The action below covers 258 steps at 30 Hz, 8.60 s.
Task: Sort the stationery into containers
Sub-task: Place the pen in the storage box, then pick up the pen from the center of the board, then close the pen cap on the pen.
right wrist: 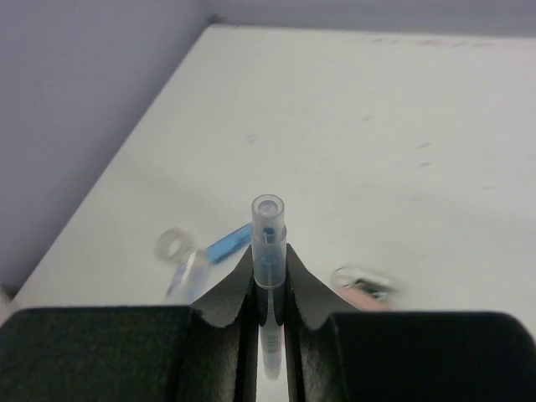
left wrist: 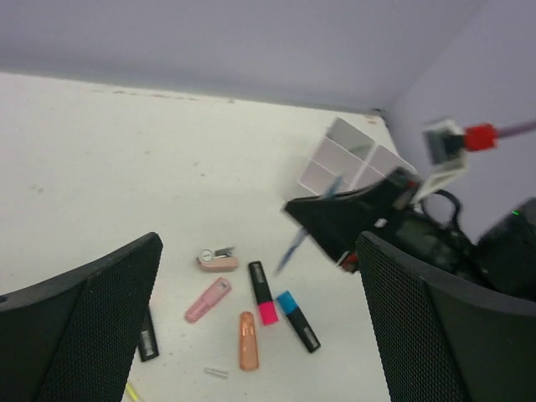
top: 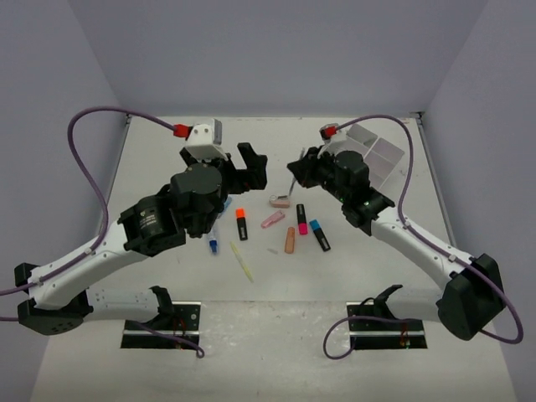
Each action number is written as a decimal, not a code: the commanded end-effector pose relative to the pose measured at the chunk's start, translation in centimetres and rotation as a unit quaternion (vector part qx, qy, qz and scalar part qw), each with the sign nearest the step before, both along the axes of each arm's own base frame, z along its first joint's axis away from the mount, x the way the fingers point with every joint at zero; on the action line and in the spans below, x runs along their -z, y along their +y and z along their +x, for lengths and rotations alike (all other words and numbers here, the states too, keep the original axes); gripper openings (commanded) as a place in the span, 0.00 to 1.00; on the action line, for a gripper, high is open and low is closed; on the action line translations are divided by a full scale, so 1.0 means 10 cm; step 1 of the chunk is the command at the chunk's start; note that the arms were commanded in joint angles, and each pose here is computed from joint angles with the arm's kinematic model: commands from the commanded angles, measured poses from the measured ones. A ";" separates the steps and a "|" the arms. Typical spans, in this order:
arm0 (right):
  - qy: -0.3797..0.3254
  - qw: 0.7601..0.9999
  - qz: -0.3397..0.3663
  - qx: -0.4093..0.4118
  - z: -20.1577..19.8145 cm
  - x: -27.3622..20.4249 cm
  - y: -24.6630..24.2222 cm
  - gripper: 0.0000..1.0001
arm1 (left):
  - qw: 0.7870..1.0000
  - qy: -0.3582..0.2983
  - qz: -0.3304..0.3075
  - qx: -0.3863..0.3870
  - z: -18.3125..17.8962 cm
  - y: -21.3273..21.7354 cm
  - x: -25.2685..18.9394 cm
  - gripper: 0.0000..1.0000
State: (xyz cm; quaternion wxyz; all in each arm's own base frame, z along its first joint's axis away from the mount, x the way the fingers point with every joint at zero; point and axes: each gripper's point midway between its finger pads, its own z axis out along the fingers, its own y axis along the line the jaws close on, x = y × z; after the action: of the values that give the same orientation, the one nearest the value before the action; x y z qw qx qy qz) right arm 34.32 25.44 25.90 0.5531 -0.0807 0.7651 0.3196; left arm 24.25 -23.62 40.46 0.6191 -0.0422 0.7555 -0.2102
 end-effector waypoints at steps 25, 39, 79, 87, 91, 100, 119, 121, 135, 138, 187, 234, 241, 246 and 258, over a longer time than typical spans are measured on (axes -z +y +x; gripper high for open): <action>-0.133 0.880 -0.125 0.439 2.34 -0.03 -2.63 0.08 | 0.986 0.146 0.080 0.020 -0.44 0.46 1.96 1.00; -0.093 0.922 -0.101 0.362 2.08 -0.32 -2.32 0.54 | 0.979 0.166 0.114 -0.024 -0.44 0.67 2.15 1.00; 0.320 0.868 -0.352 -0.139 -1.70 2.18 1.40 0.38 | 0.951 0.196 -0.052 -0.235 -0.58 1.55 1.68 1.00; 0.327 0.856 -0.377 -0.135 -1.67 2.34 1.46 0.35 | 0.952 0.194 -0.049 -0.231 -0.61 1.60 1.70 1.00; 0.333 0.848 -0.394 -0.125 -1.63 2.44 1.45 0.28 | 0.952 0.196 -0.040 -0.230 -0.60 1.59 1.75 1.00; 0.337 0.847 -0.394 -0.119 -1.68 2.44 1.33 0.00 | 0.950 0.201 -0.027 -0.239 -0.58 1.57 1.79 1.00; 0.232 0.927 -0.208 0.210 -0.65 0.64 -1.47 0.00 | 0.885 0.414 -0.107 -0.184 -0.36 -0.36 2.81 0.95; 0.227 0.928 -0.207 0.212 -0.65 0.61 -1.52 0.00 | 0.875 0.435 -0.096 -0.187 -0.32 -0.55 2.93 0.92; 0.214 0.941 -0.191 0.179 -0.73 0.68 -1.45 0.00 | 0.826 0.498 -0.052 -0.261 -0.32 -0.76 3.67 0.46; 0.210 0.943 -0.189 0.175 -0.71 0.65 -1.43 0.00 | 0.823 0.500 -0.047 -0.264 -0.33 -0.74 3.71 0.46; 0.036 0.963 0.180 -0.197 -1.79 -0.11 0.52 0.00 | 0.960 -0.075 -0.162 0.217 -0.34 -0.41 0.78 0.00; -0.043 0.977 0.108 -0.180 -1.71 -0.53 0.48 0.00 | 0.957 -0.009 -0.150 0.250 -0.42 -0.58 1.01 0.00; -0.121 0.974 0.075 -0.174 -1.64 -0.77 0.40 0.00 | 0.952 0.037 -0.103 0.286 -0.51 -0.69 1.09 0.00; -0.149 0.971 0.064 -0.176 -1.61 -0.99 0.42 0.00 | 0.952 0.035 -0.092 0.290 -0.54 -0.66 1.10 0.01; -0.094 0.969 0.115 -0.199 -1.66 -1.10 0.61 0.00 | 0.952 -0.007 -0.113 0.283 -0.53 -0.59 0.98 0.11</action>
State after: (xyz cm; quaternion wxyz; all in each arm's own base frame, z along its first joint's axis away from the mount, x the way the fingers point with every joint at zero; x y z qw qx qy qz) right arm 17.48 30.46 29.28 0.4999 -0.2279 0.7168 0.4293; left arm 20.31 -28.50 34.19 0.5666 0.0582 0.6749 -0.4691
